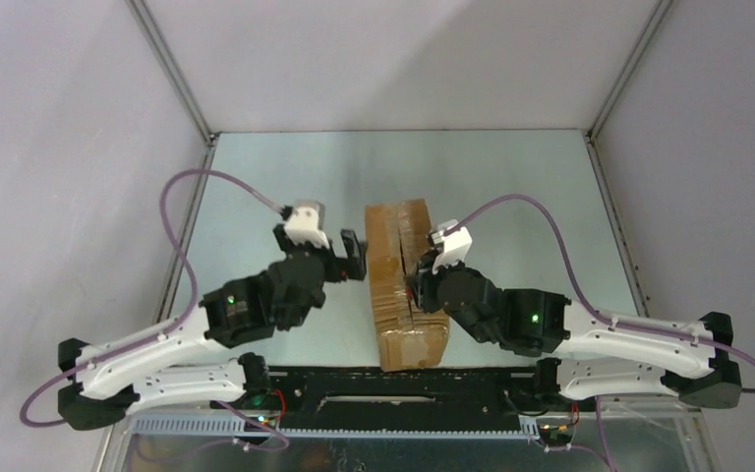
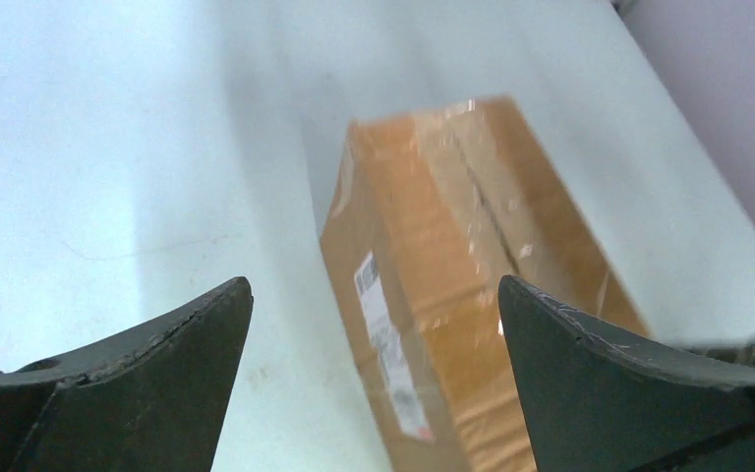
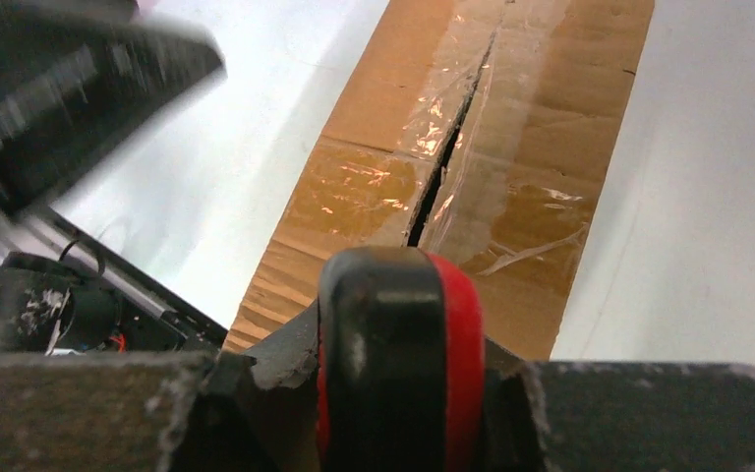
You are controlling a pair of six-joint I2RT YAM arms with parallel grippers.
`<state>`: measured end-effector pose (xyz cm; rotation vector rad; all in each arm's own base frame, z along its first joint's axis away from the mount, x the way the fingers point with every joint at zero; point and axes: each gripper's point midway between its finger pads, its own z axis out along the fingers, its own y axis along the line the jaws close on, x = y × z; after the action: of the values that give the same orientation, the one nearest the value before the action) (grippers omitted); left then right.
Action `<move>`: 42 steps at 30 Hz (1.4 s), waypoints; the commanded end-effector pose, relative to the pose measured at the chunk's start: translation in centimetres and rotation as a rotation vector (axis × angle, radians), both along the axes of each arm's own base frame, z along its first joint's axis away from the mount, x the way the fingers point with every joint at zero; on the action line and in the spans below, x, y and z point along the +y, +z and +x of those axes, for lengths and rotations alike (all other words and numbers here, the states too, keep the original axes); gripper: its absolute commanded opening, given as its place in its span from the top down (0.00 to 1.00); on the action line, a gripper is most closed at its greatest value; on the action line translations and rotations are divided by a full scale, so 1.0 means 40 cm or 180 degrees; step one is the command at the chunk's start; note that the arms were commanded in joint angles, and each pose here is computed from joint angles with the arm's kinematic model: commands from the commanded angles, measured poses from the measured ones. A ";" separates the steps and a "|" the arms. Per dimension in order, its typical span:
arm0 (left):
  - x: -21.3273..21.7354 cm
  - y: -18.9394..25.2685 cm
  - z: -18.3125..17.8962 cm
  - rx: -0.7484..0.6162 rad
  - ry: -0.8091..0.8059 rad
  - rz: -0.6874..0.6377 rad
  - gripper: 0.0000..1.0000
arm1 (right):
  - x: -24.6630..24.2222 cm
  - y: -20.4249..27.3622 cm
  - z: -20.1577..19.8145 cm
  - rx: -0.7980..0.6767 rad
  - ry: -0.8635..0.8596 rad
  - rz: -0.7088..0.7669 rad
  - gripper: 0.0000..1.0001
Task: Unpack the express box
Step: Cut the express box at the center of the board.
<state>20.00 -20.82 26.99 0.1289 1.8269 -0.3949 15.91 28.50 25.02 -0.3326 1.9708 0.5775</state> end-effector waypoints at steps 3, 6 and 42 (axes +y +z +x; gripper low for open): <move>0.058 0.047 0.048 0.0351 0.0593 -0.0217 0.00 | 0.069 -0.034 -0.052 -0.0073 0.0723 -0.0101 1.00; 0.036 0.034 0.058 0.0546 0.0568 -0.0503 0.00 | 0.083 -0.030 -0.050 -0.0201 0.0837 -0.0100 1.00; 0.020 -0.235 0.267 0.1422 0.0636 -0.1956 0.00 | 0.162 -0.047 0.025 -0.0429 0.1011 -0.0179 1.00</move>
<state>30.17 -18.71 18.63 -0.5361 2.1149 -0.6757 17.72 34.47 25.30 -0.6493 1.7641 0.6802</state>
